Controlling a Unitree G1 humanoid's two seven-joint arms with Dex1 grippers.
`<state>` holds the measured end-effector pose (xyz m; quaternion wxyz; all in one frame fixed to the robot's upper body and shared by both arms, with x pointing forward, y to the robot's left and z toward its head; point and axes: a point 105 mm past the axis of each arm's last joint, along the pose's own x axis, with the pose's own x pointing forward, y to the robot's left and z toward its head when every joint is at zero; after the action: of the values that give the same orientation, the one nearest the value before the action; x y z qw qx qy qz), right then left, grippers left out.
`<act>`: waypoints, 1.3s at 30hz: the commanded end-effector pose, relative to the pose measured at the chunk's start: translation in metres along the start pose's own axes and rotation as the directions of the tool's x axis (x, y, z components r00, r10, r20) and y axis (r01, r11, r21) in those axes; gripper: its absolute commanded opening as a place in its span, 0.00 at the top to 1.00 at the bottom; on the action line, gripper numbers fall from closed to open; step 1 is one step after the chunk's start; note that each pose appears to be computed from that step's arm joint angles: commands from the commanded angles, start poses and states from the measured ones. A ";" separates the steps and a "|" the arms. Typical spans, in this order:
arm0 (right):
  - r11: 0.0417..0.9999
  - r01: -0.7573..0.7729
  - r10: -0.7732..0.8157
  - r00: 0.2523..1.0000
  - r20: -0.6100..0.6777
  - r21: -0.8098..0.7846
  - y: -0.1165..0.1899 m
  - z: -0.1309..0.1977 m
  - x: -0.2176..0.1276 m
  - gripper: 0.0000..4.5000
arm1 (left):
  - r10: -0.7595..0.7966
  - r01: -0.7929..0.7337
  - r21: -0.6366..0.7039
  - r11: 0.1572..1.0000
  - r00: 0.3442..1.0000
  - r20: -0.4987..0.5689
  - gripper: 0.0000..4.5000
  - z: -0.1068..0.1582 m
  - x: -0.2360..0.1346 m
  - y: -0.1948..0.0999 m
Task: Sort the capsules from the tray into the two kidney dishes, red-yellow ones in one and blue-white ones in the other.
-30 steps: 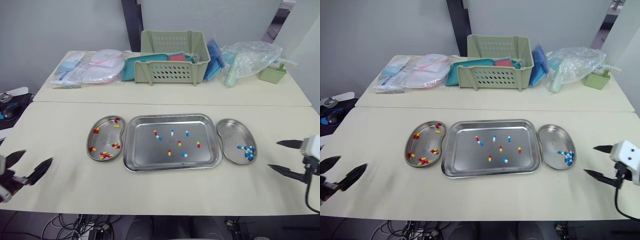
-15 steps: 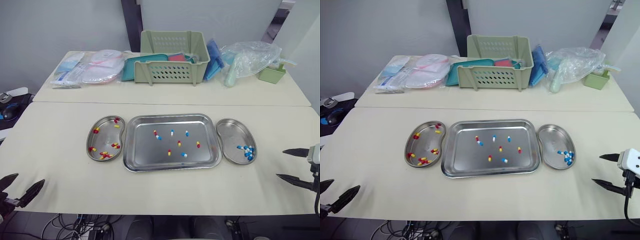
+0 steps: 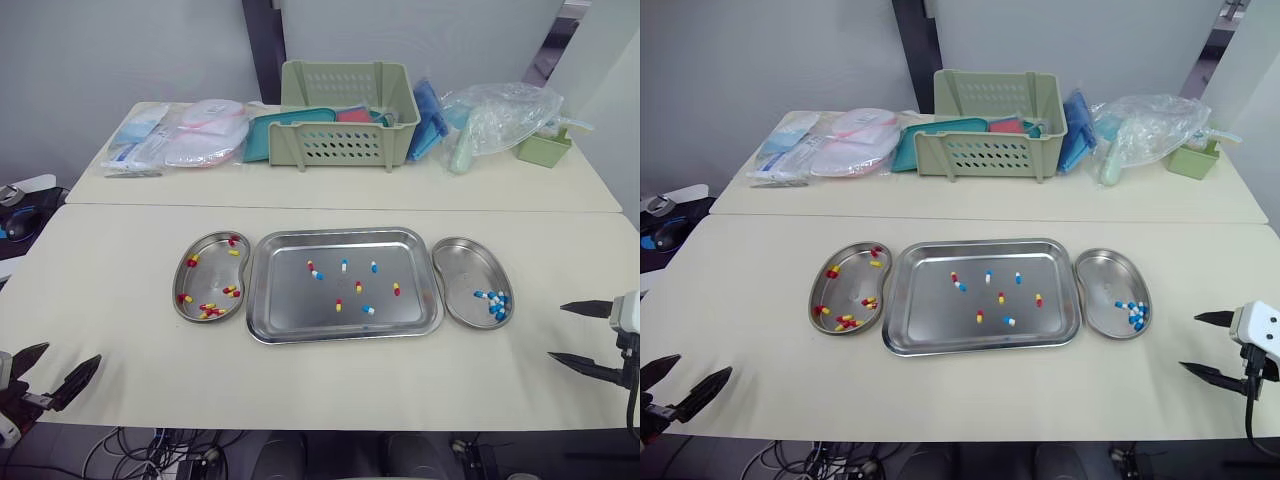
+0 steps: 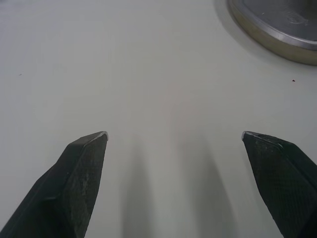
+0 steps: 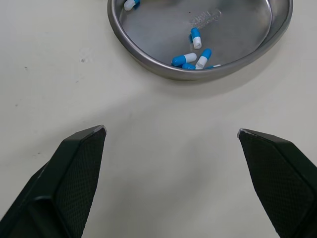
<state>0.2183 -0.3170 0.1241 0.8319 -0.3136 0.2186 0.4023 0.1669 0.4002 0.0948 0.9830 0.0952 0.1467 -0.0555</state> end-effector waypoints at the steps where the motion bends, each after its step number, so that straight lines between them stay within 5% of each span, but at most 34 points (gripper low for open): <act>1: 0.999 0.032 -0.031 0.998 0.048 -0.036 -0.003 0.013 -0.004 0.00 | -0.007 0.006 0.028 1.000 1.000 0.024 0.00 0.006 0.000 -0.004; 16: 0.997 0.022 -0.010 0.988 0.154 -0.080 0.003 0.047 0.005 0.00 | -0.084 0.082 0.055 0.995 0.996 0.028 0.00 0.007 0.010 -0.019; 28: 0.999 -0.006 0.013 0.986 0.166 -0.040 0.030 0.041 0.015 0.00 | -0.495 0.490 0.078 0.868 0.848 0.191 0.00 0.030 0.017 -0.146; 39: 0.999 0.010 -0.005 0.991 0.134 -0.036 0.036 0.028 0.009 0.00 | -0.576 0.590 0.082 0.803 0.735 0.359 0.00 0.053 0.033 -0.188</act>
<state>0.1973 -0.2737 0.1159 0.8381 -0.2842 0.1727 0.4324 0.1865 0.2077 0.0965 0.9291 0.0139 0.0038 -0.3695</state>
